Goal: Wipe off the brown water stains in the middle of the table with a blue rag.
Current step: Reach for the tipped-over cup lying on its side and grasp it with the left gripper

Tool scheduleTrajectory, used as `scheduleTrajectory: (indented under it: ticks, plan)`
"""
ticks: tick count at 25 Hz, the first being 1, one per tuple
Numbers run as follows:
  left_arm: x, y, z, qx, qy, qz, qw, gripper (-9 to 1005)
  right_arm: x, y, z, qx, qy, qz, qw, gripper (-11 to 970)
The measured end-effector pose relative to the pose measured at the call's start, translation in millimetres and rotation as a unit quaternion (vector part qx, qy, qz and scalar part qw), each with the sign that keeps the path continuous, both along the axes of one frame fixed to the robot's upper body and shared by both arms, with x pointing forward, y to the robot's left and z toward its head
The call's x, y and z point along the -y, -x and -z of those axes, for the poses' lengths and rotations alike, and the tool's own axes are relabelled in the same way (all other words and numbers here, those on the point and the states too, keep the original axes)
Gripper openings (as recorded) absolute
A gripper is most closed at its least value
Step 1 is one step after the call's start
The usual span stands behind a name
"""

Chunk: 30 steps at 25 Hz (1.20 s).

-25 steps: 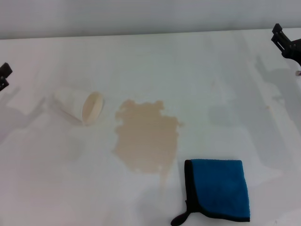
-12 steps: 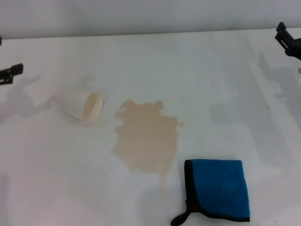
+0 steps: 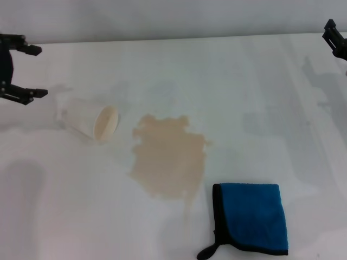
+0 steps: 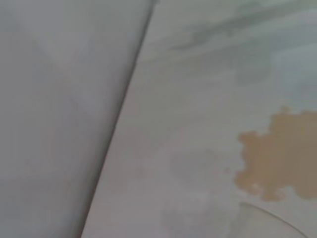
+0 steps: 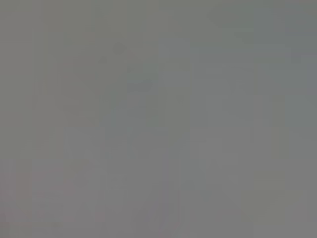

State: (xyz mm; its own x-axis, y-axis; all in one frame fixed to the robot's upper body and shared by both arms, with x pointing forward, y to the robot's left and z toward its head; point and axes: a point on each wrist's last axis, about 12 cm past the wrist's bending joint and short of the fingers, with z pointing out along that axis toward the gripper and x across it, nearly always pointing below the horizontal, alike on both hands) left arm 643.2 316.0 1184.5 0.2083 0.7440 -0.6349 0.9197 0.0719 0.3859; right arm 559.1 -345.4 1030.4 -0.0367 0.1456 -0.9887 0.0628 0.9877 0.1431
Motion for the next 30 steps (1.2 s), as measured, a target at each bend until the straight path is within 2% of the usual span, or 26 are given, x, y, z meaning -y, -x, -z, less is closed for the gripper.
scheduleTrajectory:
  ticks: [4,7,11,13,14,16,21,25,30]
  plan:
    - [5,-2.6,-7.9,0.0,-0.038,0.033,0.999,887,0,0.4,1.0,-0.004,0.0,0.001,1.0,870]
    - [11,-1.2,-6.0,-0.024,-0.077,0.055,0.995,887,-2,-1.4,2.0,-0.01,-0.001,0.001,1.0,870]
    - [25,1.3,6.0,-0.045,-0.135,0.081,0.986,888,-4,-4.5,1.1,-0.011,-0.002,-0.002,1.0,870]
    - [29,1.5,10.6,-0.043,-0.152,0.087,0.984,888,-6,-5.4,1.0,-0.011,-0.003,-0.004,1.0,870]
    - [36,1.4,20.2,-0.029,-0.185,0.093,0.978,888,-6,-5.4,1.2,-0.012,-0.003,-0.005,1.0,870]
    - [40,2.1,27.2,-0.019,-0.206,0.099,0.973,888,-7,-5.2,1.6,-0.013,-0.004,-0.006,1.0,870]
    - [48,5.4,34.6,-0.007,-0.22,0.112,0.969,887,-9,-1.3,5.9,-0.021,-0.008,-0.008,1.0,870]
    - [48,3.8,32.1,0.005,-0.223,0.111,0.968,887,-9,1.0,8.0,-0.025,-0.01,-0.006,1.0,870]
    - [51,-7.4,25.7,0.037,-0.244,0.103,0.963,887,-8,1.2,8.0,-0.025,-0.01,-0.005,1.0,870]
